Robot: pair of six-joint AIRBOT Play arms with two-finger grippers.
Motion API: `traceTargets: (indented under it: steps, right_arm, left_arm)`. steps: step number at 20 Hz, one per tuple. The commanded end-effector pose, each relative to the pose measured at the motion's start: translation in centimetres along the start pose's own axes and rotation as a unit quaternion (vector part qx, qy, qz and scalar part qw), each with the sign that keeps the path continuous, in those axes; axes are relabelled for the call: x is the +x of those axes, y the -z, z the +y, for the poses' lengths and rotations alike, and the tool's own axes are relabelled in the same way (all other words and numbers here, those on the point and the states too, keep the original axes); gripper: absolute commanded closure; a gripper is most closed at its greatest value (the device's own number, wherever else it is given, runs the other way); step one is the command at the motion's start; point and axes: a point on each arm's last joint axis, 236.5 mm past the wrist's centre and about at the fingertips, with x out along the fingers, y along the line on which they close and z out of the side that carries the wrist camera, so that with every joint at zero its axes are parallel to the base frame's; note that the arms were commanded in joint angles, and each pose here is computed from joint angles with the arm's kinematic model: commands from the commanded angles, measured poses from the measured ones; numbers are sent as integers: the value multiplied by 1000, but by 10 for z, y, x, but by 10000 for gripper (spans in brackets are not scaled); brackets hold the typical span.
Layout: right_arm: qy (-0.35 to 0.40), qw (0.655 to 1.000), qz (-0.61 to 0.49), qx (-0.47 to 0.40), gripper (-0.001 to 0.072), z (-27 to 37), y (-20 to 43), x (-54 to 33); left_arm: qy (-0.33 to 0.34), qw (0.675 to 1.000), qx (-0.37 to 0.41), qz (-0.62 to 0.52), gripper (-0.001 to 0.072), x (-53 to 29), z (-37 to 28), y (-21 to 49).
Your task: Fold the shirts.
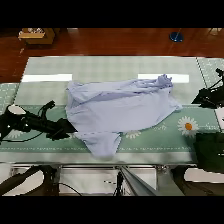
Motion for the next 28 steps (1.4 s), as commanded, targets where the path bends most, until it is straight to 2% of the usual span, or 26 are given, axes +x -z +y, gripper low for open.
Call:
traceTargets:
  steps: [1, 3, 4, 5, 6, 7, 10, 14, 17, 20, 26, 28]
  right_arm:
    - [-3, 1000, 2, 0, 222, 0, 2, 2]
    - [-4, 1000, 3, 0, 222, 1, 2, 2]
    - [-5, 1000, 2, 0, 221, 1, 2, 2]
    - [-8, 1000, 2, 0, 217, 2, 2, 2]
    - [-10, 1000, 6, 0, 210, 3, 4, 2]
    - [-7, 1000, 11, -1, 137, 2, 6, 2]
    - [-22, 999, 16, 27, 124, -11, 15, 7]
    - [-108, 990, -25, 89, 124, -13, 12, 14]
    - [-145, 981, -61, 110, 124, -4, -2, 22]
    - [-196, 972, -50, 120, 124, 18, -7, 38]
    - [-187, 978, -10, 93, 125, 39, -1, 68]
    - [-188, 977, 13, 98, 146, 50, 3, 80]
  left_arm:
    - [-12, 1000, -4, 1, 7, 26, -1, -3]
    - [-13, 1000, -10, 20, 16, 41, -2, 1]
    - [-13, 999, -23, 18, 73, 48, -2, -2]
    - [-12, 999, -38, 4, 240, 52, -2, -10]
    - [-7, 999, -48, -13, 485, 54, -3, -19]
    - [-4, 999, -49, -23, 686, 54, -3, -24]
    - [-4, 999, -41, -21, 683, 53, -3, -24]
    - [4, 1000, -18, -4, 683, 52, -8, -15]
    - [4, 1000, -16, -4, 683, 52, -8, -15]
    - [4, 1000, -15, -4, 683, 52, -8, -15]
    - [4, 1000, -15, -4, 683, 52, -8, -15]
    - [4, 1000, -15, -4, 683, 52, -9, -15]
